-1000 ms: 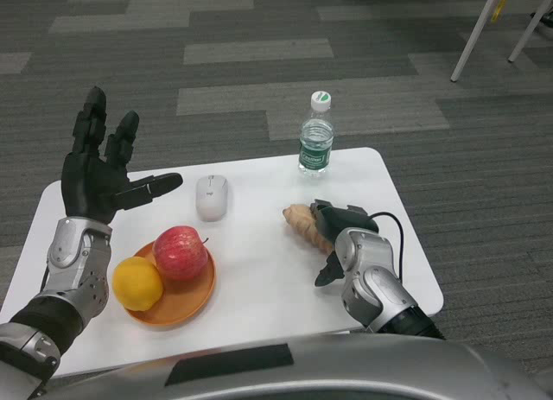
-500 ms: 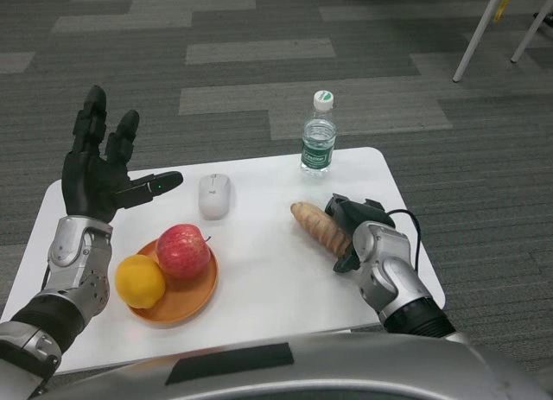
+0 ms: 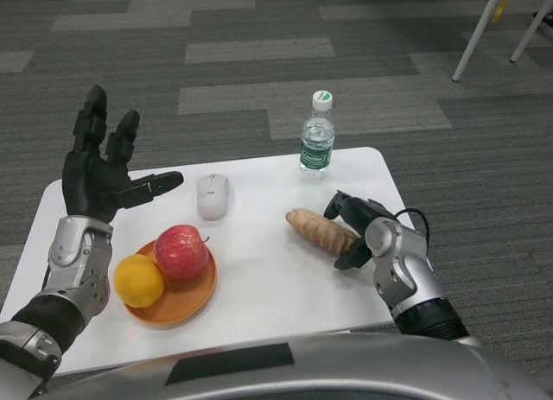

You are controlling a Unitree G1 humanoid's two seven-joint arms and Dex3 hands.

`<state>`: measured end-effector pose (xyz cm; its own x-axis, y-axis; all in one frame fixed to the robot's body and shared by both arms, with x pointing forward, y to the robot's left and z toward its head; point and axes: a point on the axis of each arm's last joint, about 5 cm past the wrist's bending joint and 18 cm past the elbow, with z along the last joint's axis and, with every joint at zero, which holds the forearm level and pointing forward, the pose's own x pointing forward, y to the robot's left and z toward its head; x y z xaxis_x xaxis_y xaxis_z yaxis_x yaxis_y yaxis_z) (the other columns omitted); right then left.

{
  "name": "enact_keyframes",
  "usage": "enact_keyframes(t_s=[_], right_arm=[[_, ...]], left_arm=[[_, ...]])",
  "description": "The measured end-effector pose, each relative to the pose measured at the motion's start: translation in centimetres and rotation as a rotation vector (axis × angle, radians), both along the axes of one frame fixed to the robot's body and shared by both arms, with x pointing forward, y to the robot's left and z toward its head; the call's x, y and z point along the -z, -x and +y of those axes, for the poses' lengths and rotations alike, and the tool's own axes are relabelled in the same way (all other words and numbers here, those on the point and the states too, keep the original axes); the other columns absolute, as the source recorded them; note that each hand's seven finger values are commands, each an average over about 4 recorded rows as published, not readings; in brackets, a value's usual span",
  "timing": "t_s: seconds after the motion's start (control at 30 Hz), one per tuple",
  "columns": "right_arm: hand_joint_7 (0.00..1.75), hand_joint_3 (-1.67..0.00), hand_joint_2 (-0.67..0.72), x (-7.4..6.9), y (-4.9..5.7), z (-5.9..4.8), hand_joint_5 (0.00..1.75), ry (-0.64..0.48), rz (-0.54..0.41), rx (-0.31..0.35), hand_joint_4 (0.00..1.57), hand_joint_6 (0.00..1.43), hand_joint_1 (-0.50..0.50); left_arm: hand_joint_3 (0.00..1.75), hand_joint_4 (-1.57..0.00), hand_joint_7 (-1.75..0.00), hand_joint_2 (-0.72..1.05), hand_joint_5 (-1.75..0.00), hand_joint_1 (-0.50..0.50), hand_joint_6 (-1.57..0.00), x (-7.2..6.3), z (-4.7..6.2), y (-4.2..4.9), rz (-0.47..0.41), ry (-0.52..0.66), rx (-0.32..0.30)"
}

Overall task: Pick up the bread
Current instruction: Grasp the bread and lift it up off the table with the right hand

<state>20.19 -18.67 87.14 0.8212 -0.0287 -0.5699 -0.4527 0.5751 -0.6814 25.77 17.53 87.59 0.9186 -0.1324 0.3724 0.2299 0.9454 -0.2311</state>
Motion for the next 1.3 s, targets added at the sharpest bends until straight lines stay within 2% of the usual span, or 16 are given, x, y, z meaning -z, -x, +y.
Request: enact_keyframes(t_s=[0.1,0.17,0.23,0.3,0.37,0.53,0.63,0.73,0.8,0.9,1.03,1.2,1.3], right_arm=[[0.93,-0.32,-0.54,0.0,0.1,-0.2,0.68,-0.028,-0.004,-0.011,0.00,0.00,0.08],[0.91,-0.28,-0.54,-0.1,0.2,-0.3,0.68,-0.039,-0.005,-0.024,0.00,0.00,0.08],[0.98,-0.24,-0.53,-0.2,0.2,-0.5,0.70,-0.040,-0.004,-0.036,0.00,0.00,0.08],[1.15,-0.20,-0.46,-0.2,0.2,-0.7,0.85,-0.051,-0.006,-0.041,0.00,0.00,0.08],[1.26,-0.16,-0.41,-0.3,0.2,-0.8,1.02,-0.068,-0.013,-0.048,0.00,0.00,0.08],[1.20,-0.14,-0.41,-0.1,0.3,-1.1,1.09,-0.059,-0.041,-0.087,0.00,0.00,0.08],[1.10,-0.08,-0.43,0.4,0.0,-1.1,1.09,-0.022,-0.053,-0.119,0.00,0.00,0.10],[1.06,-0.12,-0.51,0.9,-0.7,-1.3,1.07,-0.006,-0.069,-0.158,0.00,0.00,0.17],[1.13,-0.16,-0.56,1.1,-1.1,-1.4,1.07,-0.007,-0.074,-0.172,0.00,0.00,0.18],[1.26,-0.16,-0.60,1.4,-1.6,-1.5,1.07,-0.018,-0.079,-0.182,0.00,0.00,0.21],[1.26,-0.24,-0.60,1.6,-2.0,-1.4,0.87,-0.018,-0.084,-0.182,0.00,0.00,0.19],[1.26,-0.26,-0.56,1.6,-2.0,-1.4,0.87,-0.019,-0.089,-0.181,0.00,0.00,0.16],[1.26,-0.32,-0.54,1.7,-2.0,-1.4,0.82,-0.024,-0.090,-0.173,0.00,0.00,0.12]], left_arm=[[0.02,0.00,0.00,0.43,-0.36,0.50,0.00,0.0,-0.1,0.00,0.000,0.000,0.002],[0.02,0.00,0.00,0.43,-0.41,0.50,0.00,0.0,-0.2,0.01,0.000,-0.001,0.004],[0.02,0.00,0.00,0.43,-0.41,0.50,0.00,0.0,-0.2,0.01,-0.001,-0.001,0.006],[0.04,0.00,0.00,0.43,-0.41,0.50,0.00,0.0,-0.2,0.01,-0.001,-0.003,0.007],[0.04,0.00,0.00,0.43,-0.41,0.50,0.00,0.0,-0.3,0.01,-0.002,-0.004,0.009],[0.00,0.00,0.00,0.47,-0.36,0.50,0.00,0.0,-0.4,0.02,-0.003,-0.009,0.015],[0.00,0.00,0.00,0.43,-0.41,0.50,0.00,0.0,-0.4,0.02,-0.004,-0.012,0.017],[0.02,0.00,0.00,0.47,-0.41,0.50,0.00,0.1,-0.6,0.04,-0.003,-0.013,0.024],[0.07,0.00,0.00,0.45,-0.41,0.50,0.00,0.1,-0.6,0.05,-0.002,-0.014,0.026],[0.02,0.00,0.00,0.43,-0.41,0.50,0.00,0.1,-0.6,0.05,-0.002,-0.014,0.027],[0.00,0.00,0.00,0.43,-0.41,0.50,0.00,0.1,-0.6,0.05,-0.002,-0.014,0.027],[0.09,0.00,0.00,0.43,-0.41,0.50,0.00,0.1,-0.6,0.05,-0.002,-0.014,0.027],[0.04,0.00,0.00,0.43,-0.41,0.50,0.00,0.1,-0.6,0.05,-0.002,-0.014,0.027]])
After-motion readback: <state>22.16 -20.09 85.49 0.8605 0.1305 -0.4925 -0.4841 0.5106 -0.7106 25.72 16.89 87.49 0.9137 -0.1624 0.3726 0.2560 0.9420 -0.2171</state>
